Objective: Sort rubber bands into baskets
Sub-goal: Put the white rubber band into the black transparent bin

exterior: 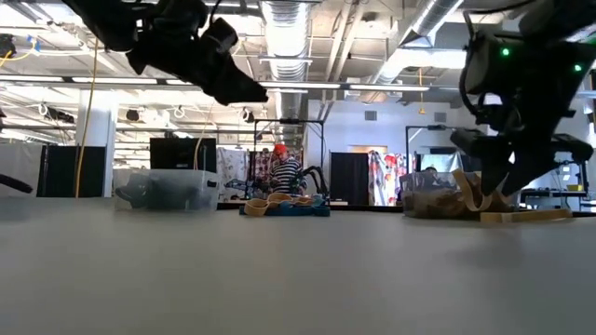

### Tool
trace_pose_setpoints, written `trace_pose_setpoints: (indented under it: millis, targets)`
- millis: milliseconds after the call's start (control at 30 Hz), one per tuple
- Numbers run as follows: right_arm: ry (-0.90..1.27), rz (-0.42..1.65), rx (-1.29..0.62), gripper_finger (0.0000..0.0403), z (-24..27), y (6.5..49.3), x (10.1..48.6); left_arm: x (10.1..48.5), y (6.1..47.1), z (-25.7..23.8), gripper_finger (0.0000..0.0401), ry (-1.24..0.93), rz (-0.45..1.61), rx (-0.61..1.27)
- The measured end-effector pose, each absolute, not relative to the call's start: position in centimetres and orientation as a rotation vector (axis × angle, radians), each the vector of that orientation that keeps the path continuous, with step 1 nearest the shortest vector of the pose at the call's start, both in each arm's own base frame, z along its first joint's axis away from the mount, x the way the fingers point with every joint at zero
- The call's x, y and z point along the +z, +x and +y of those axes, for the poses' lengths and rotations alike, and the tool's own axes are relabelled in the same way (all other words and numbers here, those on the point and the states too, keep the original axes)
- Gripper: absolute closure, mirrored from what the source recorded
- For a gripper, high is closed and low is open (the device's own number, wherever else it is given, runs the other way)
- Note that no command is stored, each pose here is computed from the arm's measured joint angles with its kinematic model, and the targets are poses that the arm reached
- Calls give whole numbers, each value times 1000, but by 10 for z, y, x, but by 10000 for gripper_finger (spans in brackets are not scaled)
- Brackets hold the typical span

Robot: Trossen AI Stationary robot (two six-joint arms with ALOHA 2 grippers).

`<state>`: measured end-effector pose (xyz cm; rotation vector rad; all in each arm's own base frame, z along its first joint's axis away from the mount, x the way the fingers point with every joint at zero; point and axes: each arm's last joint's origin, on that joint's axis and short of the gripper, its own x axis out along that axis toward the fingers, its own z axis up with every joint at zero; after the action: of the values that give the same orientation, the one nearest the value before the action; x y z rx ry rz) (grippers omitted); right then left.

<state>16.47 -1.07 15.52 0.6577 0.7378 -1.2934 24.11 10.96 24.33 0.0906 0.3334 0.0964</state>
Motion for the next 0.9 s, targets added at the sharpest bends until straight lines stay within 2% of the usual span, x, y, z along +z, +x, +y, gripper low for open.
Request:
trace_pose_setpoints:
  millis: [333,633,767,900]
  targets:
    - [616,618,-1403,217,-27,156,140,219,249,53,191,191,300,-164]
    - [591,579,-1375,221,-43,166,143,209,249,31,191,246,285,-251]
    - [602,579,-1364,262,-43,167,143,204,246,30,191,245,301,-245]
    - [587,590,-1328,354,-38,169,144,202,245,30,191,242,306,-245]
